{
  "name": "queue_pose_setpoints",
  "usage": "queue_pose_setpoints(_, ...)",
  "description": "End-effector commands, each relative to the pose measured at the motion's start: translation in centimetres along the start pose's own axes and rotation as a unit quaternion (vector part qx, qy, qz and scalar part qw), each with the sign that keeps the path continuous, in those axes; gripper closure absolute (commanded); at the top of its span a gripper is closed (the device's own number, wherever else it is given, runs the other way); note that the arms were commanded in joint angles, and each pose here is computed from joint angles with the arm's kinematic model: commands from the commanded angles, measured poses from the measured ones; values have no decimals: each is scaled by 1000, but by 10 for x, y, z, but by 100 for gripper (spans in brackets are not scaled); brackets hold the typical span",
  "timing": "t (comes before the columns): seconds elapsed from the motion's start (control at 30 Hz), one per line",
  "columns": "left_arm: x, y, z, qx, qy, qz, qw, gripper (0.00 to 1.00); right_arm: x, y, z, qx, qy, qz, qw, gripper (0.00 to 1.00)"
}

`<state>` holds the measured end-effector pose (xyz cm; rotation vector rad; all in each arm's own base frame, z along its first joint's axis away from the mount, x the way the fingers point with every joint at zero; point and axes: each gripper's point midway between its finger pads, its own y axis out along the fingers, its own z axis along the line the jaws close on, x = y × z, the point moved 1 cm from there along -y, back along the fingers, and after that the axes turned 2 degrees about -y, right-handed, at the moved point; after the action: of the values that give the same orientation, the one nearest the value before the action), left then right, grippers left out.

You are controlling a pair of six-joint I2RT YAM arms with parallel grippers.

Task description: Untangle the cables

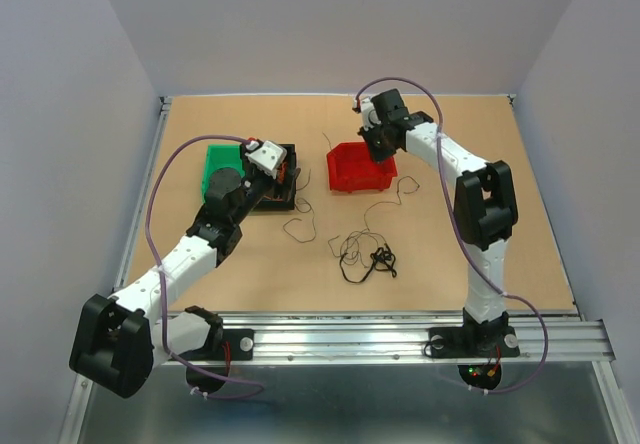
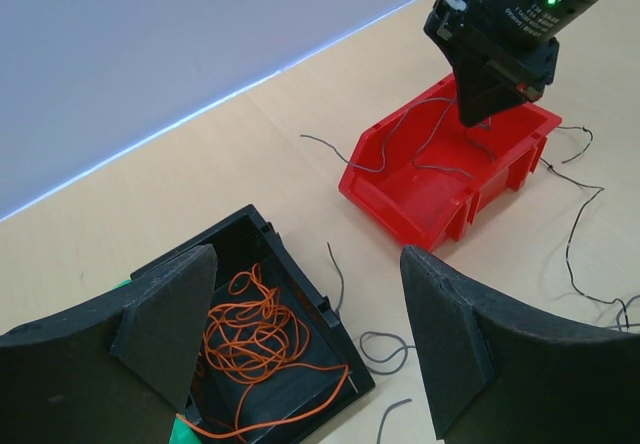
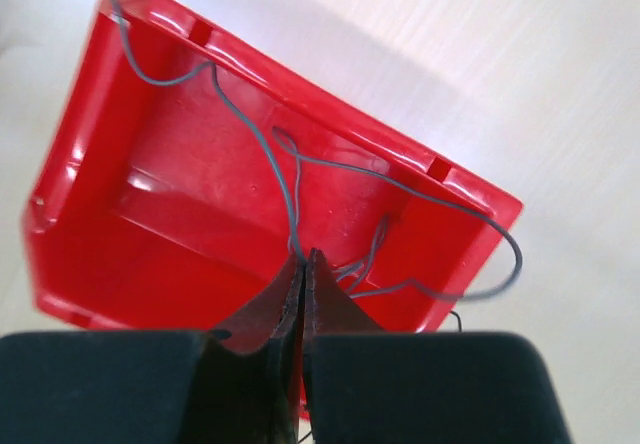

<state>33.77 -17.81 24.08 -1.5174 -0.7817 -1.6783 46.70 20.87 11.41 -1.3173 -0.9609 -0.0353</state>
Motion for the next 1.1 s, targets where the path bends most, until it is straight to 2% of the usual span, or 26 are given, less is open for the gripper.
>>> queue_pose_setpoints(0.0, 33, 3, 4, -1, 14, -44, 999, 15, -7, 4, 13, 44, 0, 35, 998, 99)
queue_pose_setpoints(0.17, 32, 4, 3, -3, 14, -42, 999, 15, -20, 16, 9, 28, 24, 73, 997, 96)
queue_pose_setpoints(0.43, 29, 6, 3, -8, 17, -37, 999, 15, -33, 47, 12, 34, 39, 99, 994, 96)
queue_pose_setpoints(0.57, 28, 8, 2, -10, 18, -33, 999, 15, -29, 54, 9, 27, 44, 95, 994, 96)
queue_pose_setpoints(0.7, 26, 9, 2, -11, 19, -30, 999, 15, -14, 42, 5, 16, 48, 76, 996, 94)
queue_pose_setpoints(0.97, 28, 8, 1, -14, 20, -32, 999, 15, 17, -5, 8, 19, 57, 17, 998, 72)
queue_pose_setpoints(1.07, 26, 9, 1, -15, 21, -30, 999, 16, 17, -13, 5, 5, 64, 13, 998, 69)
